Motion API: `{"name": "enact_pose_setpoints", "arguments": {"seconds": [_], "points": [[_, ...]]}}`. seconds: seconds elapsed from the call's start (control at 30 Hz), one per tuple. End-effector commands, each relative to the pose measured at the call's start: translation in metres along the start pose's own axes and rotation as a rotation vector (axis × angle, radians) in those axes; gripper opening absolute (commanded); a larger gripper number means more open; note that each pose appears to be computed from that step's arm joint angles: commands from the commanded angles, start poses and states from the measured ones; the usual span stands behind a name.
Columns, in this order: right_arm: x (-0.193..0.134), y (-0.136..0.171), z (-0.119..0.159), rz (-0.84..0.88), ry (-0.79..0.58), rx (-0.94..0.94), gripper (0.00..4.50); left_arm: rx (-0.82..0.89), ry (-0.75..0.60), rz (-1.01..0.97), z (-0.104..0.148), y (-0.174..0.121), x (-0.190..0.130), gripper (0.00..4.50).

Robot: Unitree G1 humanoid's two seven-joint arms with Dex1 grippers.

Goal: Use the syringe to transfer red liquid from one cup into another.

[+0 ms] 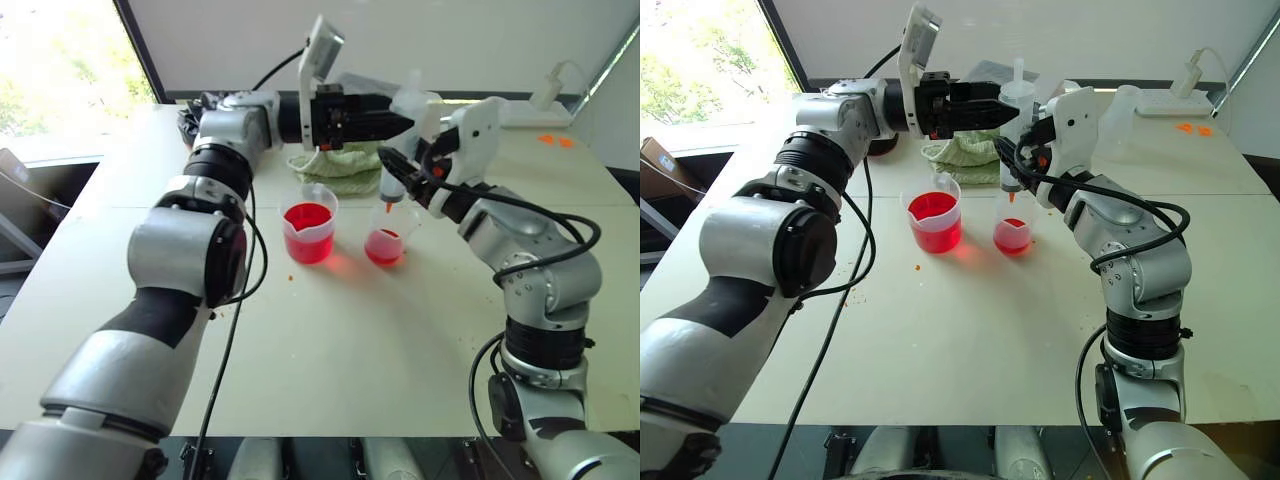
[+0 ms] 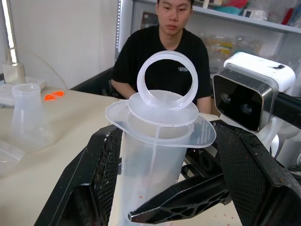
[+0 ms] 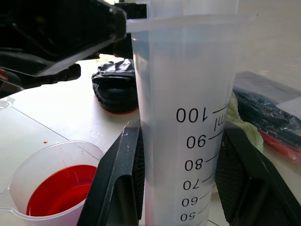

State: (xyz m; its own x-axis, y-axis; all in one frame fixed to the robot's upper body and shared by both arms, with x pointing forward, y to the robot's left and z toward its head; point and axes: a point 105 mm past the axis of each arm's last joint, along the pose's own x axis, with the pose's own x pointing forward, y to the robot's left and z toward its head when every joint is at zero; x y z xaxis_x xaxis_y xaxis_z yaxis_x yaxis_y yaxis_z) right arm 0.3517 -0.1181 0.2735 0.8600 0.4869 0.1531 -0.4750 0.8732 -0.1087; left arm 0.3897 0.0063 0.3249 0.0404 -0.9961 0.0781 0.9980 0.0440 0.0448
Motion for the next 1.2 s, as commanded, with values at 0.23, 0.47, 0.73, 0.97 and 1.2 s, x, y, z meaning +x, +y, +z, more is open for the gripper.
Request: {"name": "enact_pose_setpoints", "arguments": {"seconds": [0.23, 0.47, 0.73, 0.97, 1.2], "points": [[-0.023, -0.012, 0.021, -0.001, -0.045, -0.011, 1.41, 0.123, -0.090, 0.204, 0.044, 0.012, -0.099, 3.12], [-0.028, -0.025, 0.035, 0.017, -0.039, 0.028, 1.41, 0.070, 0.066, 0.091, 0.005, -0.020, -0.127, 3.12], [-0.031, -0.041, 0.031, 0.003, -0.012, 0.069, 1.41, 0.015, 0.275, -0.009, -0.037, -0.066, -0.137, 3.12], [-0.025, -0.052, 0.042, -0.031, -0.029, 0.072, 1.41, 0.056, 0.344, 0.024, -0.048, -0.066, -0.142, 3.12], [-0.034, -0.101, 0.053, -0.216, 0.068, 0.075, 1.41, 0.046, 0.355, 0.031, -0.060, -0.070, -0.145, 3.12]]}}
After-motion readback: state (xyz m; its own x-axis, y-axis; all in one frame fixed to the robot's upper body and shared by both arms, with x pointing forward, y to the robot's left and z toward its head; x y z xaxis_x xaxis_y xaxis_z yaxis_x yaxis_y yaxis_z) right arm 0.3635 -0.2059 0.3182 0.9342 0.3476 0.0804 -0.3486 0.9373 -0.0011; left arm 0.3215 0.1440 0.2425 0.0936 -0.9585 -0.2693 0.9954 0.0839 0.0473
